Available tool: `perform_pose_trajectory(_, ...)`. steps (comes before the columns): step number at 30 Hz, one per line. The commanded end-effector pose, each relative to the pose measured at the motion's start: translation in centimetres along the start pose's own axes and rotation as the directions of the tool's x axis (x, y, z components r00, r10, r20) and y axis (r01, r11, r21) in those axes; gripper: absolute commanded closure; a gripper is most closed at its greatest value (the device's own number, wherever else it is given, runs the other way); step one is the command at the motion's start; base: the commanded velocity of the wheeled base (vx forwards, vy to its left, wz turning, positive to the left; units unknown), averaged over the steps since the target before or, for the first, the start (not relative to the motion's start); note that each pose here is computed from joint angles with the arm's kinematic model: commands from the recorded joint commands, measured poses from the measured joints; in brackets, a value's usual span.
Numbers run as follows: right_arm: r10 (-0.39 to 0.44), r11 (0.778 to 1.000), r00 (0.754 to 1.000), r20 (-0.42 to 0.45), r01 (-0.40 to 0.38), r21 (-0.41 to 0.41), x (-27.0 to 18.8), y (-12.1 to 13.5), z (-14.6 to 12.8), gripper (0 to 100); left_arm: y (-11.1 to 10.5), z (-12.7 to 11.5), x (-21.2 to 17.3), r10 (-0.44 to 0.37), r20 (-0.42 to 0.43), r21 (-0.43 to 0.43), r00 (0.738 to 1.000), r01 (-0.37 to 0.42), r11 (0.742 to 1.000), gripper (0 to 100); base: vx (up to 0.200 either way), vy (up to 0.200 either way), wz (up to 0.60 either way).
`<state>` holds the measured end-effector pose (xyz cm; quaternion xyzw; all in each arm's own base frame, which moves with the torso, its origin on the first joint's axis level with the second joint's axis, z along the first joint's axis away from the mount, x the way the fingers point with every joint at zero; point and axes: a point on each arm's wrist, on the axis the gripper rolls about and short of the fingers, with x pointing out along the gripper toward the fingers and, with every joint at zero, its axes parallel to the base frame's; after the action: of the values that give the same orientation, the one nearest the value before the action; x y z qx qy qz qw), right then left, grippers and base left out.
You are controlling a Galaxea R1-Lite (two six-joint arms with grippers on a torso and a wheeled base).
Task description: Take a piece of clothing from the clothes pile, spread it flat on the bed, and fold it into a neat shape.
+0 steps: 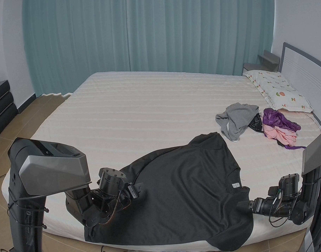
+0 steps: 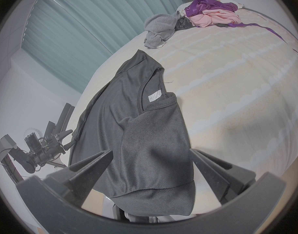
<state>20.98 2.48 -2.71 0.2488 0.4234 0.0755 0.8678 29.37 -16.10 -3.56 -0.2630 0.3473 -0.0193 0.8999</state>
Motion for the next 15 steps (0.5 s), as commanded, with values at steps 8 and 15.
perform_pose_trajectory(8,-0.007,1.000,1.000,-0.015,0.007,0.006,-0.3,-0.1,-0.3,0,-0.3,0.7,2.1,0.030,-0.001,-0.008,1.000,-0.030,1.000,100,0.000,0.000,0.00)
perform_pose_trajectory(15,-0.007,1.000,1.000,-0.015,0.007,0.006,-0.3,-0.1,-0.3,0,-0.3,1.7,2.0,0.032,0.025,-0.024,0.999,-0.031,0.999,100,0.000,0.000,0.00)
